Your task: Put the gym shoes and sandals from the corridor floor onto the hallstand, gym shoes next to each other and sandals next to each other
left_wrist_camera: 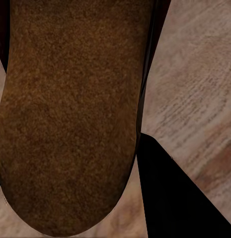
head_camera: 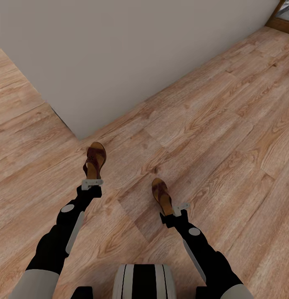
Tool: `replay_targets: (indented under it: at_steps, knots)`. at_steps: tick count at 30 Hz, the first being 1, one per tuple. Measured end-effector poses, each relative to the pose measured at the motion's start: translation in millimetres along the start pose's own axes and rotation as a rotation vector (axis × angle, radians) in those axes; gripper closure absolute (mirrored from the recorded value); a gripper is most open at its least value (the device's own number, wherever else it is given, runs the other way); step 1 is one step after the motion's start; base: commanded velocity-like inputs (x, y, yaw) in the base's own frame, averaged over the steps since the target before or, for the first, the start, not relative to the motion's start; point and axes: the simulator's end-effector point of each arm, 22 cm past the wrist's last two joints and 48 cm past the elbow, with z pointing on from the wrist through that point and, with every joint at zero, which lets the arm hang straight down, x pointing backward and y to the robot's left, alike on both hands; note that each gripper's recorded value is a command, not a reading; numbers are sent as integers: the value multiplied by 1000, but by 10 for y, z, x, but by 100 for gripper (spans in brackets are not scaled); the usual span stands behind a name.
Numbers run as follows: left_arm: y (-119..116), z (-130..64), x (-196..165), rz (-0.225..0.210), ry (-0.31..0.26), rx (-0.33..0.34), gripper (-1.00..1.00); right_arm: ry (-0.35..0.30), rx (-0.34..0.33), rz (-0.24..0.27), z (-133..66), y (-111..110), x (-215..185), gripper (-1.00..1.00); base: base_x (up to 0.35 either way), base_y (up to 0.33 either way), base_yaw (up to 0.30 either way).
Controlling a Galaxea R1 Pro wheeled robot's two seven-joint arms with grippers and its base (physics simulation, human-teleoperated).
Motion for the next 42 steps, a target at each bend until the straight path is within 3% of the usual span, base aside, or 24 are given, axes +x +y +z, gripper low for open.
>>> replay_targets:
  at_steps: [13, 36, 42]
  knots:
    - [5, 1, 5, 1, 2, -1, 100, 0, 0, 0, 1, -2, 2, -100, 14, 0, 0]
    - [38, 271, 814, -3, 128, -4, 100, 123, -23, 27, 273, 73, 722, -100, 0, 0, 0]
    - [38, 273, 816, -3, 128, -4, 100, 124, -23, 27, 275, 75, 730, -100, 0, 0, 0]
